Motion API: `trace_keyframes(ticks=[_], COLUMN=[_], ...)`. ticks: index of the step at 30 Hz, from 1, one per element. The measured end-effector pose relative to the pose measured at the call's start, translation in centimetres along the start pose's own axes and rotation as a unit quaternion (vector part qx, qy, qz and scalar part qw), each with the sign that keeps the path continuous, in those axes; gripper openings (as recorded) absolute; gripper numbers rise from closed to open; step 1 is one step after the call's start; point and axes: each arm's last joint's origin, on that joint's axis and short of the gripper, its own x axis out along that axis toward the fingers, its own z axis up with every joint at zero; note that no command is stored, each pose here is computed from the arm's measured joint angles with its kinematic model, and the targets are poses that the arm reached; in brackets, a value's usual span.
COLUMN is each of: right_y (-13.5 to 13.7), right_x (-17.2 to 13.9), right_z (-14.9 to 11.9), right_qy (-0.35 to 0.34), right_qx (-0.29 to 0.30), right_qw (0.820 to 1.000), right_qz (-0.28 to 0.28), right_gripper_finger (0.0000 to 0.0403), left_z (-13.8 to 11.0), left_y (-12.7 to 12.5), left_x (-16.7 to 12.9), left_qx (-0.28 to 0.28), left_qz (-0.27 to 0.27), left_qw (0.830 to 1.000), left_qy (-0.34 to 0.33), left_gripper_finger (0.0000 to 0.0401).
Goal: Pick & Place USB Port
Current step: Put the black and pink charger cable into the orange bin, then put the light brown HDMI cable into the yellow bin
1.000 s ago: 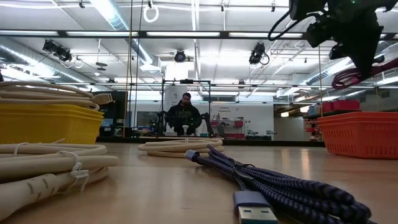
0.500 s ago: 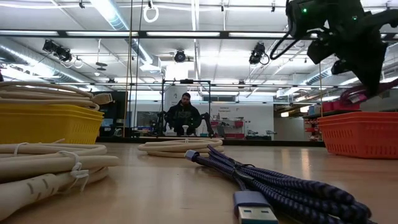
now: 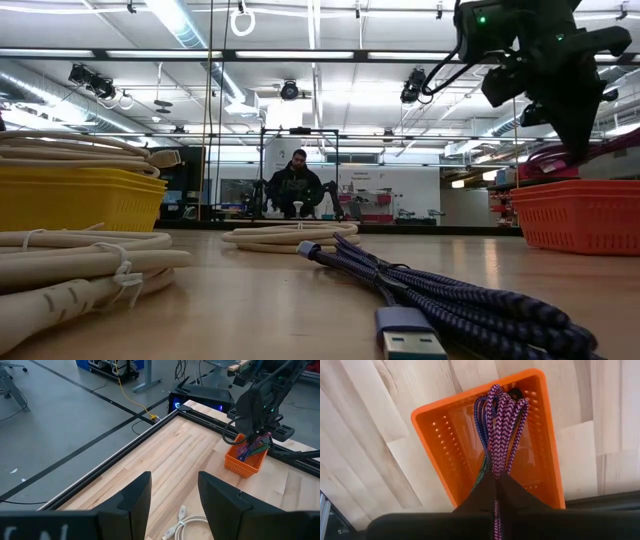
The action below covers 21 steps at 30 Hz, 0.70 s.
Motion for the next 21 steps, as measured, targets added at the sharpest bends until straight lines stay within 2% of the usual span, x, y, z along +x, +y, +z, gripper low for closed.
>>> trace_keyframes(ticks=[10,21], right_y=[0.05,-0.08], right_x=[0.04,0.04], right_z=[0.13,0.15], right_qy=[-0.002,-0.005], right_qx=[-0.001,0.000], right_qw=[1.000,1.000], right_qz=[0.008,-0.012], right_gripper_finger=[0.0002,0.0061], left_z=[0.00,0.00], left_y=[0.00,0.00], left_x=[0.00,0.00], left_qx=[0.000,0.000], left_qz=[0.000,0.000], left_qw=[1.000,1.000], left_qy=[0.000,0.000], left_gripper_finger=[0.0169,0.0169])
